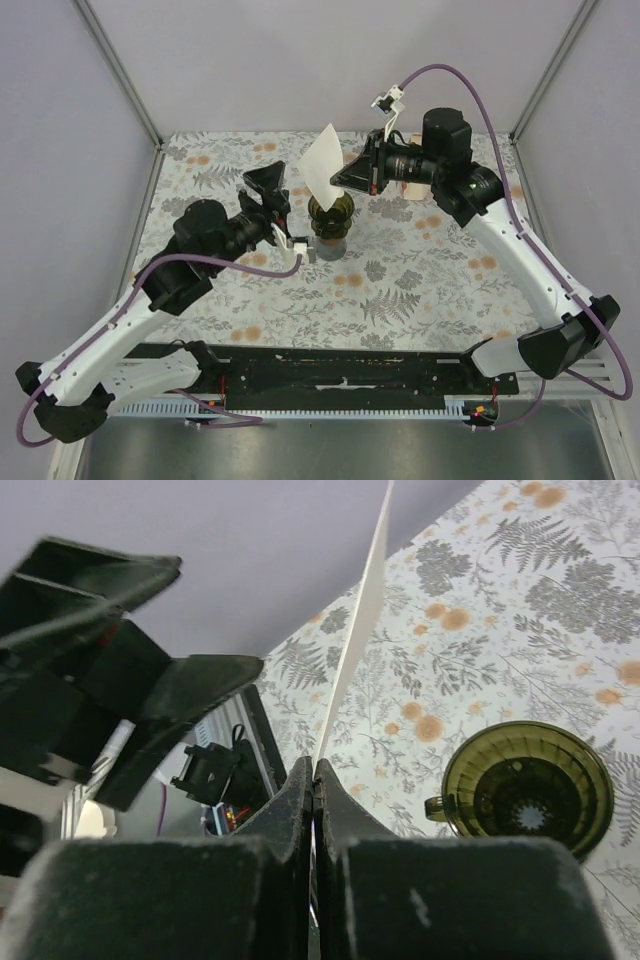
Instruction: Place the coffee filter in the dripper
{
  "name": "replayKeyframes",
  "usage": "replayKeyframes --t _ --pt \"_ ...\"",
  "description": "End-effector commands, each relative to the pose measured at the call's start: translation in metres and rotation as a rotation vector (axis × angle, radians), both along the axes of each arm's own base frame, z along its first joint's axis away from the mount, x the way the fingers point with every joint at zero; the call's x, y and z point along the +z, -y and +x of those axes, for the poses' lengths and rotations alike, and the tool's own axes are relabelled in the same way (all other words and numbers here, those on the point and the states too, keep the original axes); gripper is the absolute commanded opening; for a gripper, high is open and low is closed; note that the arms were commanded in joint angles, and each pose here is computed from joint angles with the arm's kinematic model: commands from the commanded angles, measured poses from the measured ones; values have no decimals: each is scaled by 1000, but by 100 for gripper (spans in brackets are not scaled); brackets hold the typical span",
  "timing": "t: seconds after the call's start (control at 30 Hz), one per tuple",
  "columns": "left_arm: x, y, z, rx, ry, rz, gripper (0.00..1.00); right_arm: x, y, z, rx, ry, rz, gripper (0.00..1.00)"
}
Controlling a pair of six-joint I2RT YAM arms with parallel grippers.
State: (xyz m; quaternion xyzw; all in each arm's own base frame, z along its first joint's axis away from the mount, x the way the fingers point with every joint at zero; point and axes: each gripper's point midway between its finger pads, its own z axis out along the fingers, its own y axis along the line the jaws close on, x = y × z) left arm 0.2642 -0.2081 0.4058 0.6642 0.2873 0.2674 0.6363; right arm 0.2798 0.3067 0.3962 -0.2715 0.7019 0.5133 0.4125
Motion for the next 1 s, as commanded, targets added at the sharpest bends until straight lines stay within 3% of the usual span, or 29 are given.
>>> replayKeyframes --t 0.0,0.23,0.37,0.53,0.73,0.97 --pt "-27 1 -16 41 -492 -205 74 17 12 2 -68 78 -39 0" --pt "1 40 -31 58 -968 -527 82 29 9 -35 94 162 -26 0" --pt "28 59 -36 27 -1104 -603 84 26 24 -73 231 307 -79 0" --pt "15 75 -67 -116 -1221 -454 86 31 40 -112 353 471 -78 0" --pt "14 94 -92 -243 -1362 -389 85 39 41 -124 413 519 -55 0" --pt "25 105 -109 -358 -1442 -368 67 42 38 -112 382 523 -69 0"
